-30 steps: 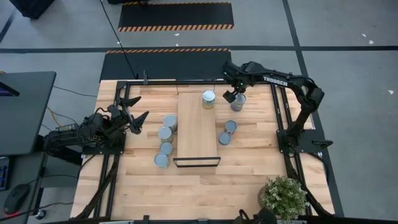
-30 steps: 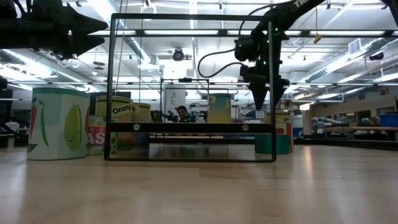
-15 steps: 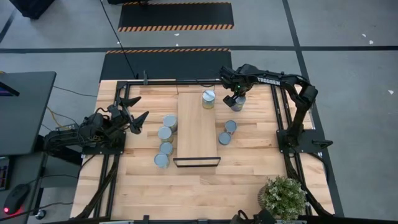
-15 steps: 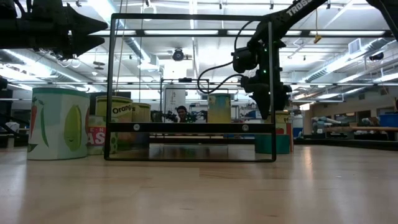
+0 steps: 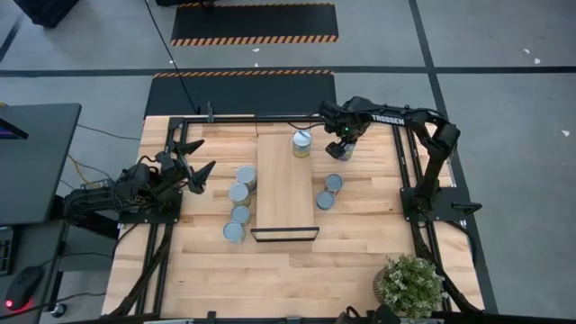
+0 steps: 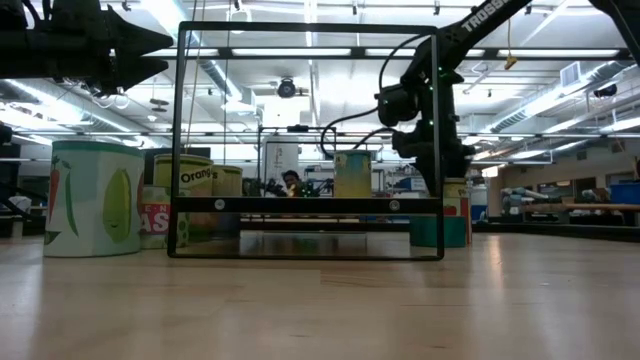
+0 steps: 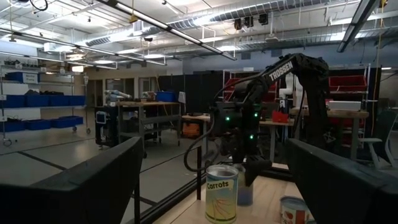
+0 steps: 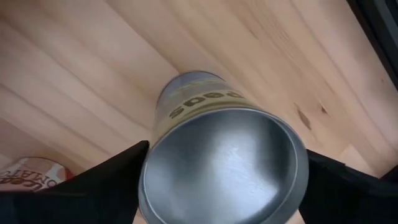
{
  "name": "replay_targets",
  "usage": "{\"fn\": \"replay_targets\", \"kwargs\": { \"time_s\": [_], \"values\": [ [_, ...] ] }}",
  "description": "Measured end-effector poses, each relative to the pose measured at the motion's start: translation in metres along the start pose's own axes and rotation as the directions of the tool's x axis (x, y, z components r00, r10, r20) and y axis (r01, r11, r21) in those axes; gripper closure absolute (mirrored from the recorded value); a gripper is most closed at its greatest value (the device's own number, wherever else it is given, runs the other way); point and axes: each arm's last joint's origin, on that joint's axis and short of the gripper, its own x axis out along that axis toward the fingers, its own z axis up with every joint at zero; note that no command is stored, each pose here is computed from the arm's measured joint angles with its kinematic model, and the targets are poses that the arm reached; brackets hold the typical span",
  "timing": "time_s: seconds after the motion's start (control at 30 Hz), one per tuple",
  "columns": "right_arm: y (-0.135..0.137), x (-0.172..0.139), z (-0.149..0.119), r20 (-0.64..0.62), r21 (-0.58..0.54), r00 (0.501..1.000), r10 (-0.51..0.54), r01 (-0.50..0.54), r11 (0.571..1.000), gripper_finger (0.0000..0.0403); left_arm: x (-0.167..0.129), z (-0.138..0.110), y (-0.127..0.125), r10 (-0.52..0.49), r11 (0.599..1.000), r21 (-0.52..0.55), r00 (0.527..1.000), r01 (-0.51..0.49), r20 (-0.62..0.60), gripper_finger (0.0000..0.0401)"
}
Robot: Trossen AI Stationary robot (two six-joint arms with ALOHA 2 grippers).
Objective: Pick and place cans onto a shelf
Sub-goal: Put the canned peas onto the shelf
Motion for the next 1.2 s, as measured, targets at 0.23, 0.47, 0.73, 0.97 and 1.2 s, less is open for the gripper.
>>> {"fn": "replay_targets", "kwargs": {
  "time_s": [0.23,0.47,0.73,0.97,1.2],
  "values": [
    [0.002,-0.002,-0.001,-0.001,-0.020,1.000,0.006,-0.006,1.000,0.0073,0.000,0.000,0.000,0.000,1.000,0.000,1.000,0.000,0.000,0.0005],
    [0.014,-0.034,0.000,0.016,-0.077,1.000,0.010,-0.009,0.997,0.0073,0.000,0.000,0.000,0.000,1.000,-0.002,1.000,0.000,0.001,0.0005],
    [0.046,-0.109,0.000,0.160,-0.164,0.987,0.001,0.025,0.986,0.0071,0.000,0.000,0.000,0.000,1.000,-0.003,1.000,0.000,0.001,0.0005],
    [0.069,-0.174,-0.013,0.336,-0.229,0.942,0.013,0.068,0.971,0.0070,0.000,0.000,0.000,0.001,1.000,-0.002,1.000,-0.001,0.004,0.0005],
    [0.091,-0.194,-0.011,0.470,-0.331,0.870,0.150,0.017,0.943,0.0072,0.000,0.001,0.000,0.001,1.000,-0.006,1.000,-0.001,0.009,0.0005]
  ]
}}
